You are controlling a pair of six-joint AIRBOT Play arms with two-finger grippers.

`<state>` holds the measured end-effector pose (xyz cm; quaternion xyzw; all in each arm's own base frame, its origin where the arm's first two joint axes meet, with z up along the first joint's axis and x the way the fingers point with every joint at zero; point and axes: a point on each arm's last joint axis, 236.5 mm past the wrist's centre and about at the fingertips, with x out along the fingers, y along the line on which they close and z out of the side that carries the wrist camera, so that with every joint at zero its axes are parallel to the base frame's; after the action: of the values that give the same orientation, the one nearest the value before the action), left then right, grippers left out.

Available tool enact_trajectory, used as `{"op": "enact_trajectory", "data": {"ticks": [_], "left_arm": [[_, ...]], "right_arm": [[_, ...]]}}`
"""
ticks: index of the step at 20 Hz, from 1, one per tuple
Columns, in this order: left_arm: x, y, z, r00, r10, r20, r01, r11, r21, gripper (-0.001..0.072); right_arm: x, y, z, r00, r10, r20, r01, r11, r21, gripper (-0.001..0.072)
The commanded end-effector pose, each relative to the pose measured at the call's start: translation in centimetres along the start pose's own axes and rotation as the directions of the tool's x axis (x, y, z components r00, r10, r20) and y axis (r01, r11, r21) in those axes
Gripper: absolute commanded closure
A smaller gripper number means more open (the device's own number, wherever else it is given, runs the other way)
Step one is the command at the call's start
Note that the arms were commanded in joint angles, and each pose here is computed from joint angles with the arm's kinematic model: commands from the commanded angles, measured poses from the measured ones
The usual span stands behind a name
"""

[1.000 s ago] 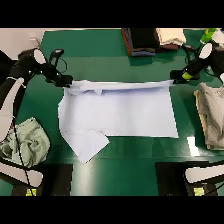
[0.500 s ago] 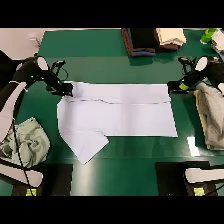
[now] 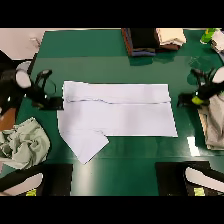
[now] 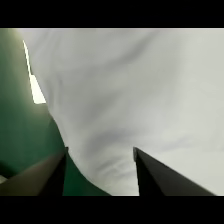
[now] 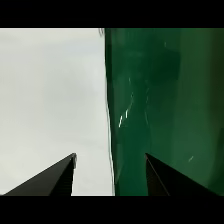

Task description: Fold the shirts.

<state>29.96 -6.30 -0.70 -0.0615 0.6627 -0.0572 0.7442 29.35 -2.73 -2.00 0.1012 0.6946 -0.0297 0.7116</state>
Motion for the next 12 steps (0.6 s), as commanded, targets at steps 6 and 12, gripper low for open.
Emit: {"op": "enact_trajectory", "data": {"ticks": [6, 12], "left_arm": [[2.1, 0.3, -7.1, 0.999, -0.029, -0.035, 0.027, 0.997, -0.072, 0.0227], [2.1, 0.0, -7.1, 0.999, -0.039, -0.036, 0.036, 0.996, -0.075, 0.0227]], "right_arm": [[6.9, -0.5, -9.6, 0.985, 0.036, -0.171, -0.025, 0.997, 0.068, 0.0203], [8.0, 2.4, -9.7, 0.980, 0.063, -0.189, -0.061, 0.998, 0.016, 0.0300]]}}
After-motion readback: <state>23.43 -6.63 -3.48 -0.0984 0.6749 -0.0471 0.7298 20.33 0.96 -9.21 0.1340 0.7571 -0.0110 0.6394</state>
